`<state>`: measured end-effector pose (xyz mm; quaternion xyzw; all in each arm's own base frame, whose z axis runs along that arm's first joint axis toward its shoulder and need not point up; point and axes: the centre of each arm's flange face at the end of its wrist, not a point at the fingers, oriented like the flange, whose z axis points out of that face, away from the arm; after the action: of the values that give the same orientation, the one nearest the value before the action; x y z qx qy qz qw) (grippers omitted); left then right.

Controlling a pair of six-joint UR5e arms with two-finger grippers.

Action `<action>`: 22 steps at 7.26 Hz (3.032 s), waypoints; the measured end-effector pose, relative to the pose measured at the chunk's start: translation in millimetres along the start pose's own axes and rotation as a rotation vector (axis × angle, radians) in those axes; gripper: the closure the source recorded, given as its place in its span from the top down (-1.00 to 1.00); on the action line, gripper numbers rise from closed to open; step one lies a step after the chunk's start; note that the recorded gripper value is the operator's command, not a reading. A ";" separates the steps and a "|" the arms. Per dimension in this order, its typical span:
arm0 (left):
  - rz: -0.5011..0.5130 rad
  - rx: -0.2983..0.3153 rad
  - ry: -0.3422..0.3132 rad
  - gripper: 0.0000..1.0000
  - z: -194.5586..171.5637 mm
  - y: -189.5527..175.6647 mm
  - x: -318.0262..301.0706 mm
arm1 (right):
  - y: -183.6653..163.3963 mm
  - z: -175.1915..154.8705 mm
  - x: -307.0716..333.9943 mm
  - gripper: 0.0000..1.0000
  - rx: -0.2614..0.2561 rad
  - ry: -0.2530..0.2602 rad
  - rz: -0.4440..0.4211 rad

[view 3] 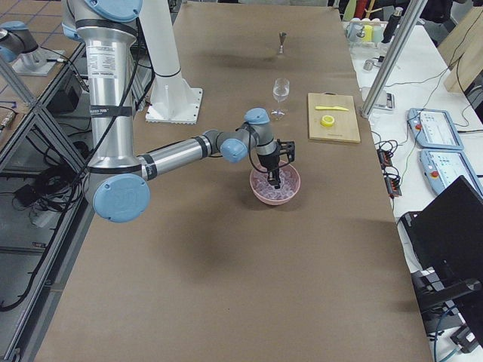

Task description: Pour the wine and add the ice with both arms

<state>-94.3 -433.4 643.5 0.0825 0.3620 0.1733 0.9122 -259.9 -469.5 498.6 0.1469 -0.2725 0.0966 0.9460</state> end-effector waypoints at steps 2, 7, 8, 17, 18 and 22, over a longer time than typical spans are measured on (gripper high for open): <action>0.000 0.000 0.000 0.97 0.0 0.0 0.0 | -3.1 -18.6 -11.5 -1.00 0.010 -0.035 -0.005; 0.000 0.001 0.004 0.97 0.2 0.3 0.4 | -45.2 -178.3 -154.2 -1.00 0.121 -0.399 -0.016; -0.001 0.002 0.005 0.97 0.2 0.3 0.6 | -40.7 -198.2 -191.3 -1.00 0.103 -0.471 0.028; -0.166 0.011 0.001 0.97 -3.2 -1.7 5.1 | -58.3 -232.0 -390.5 -1.00 0.077 -0.566 0.149; -0.166 0.011 0.001 0.97 -3.1 -1.6 5.0 | -58.3 -228.0 -388.7 -1.00 0.074 -0.536 0.122; -0.165 0.012 0.000 0.97 -3.1 -1.7 5.1 | -54.4 -215.3 -377.5 -1.00 0.060 -0.430 0.039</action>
<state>-92.6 -432.9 637.6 0.0578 0.3688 0.0955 0.9228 -455.1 -488.1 107.0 0.1869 -0.4679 0.0895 0.8591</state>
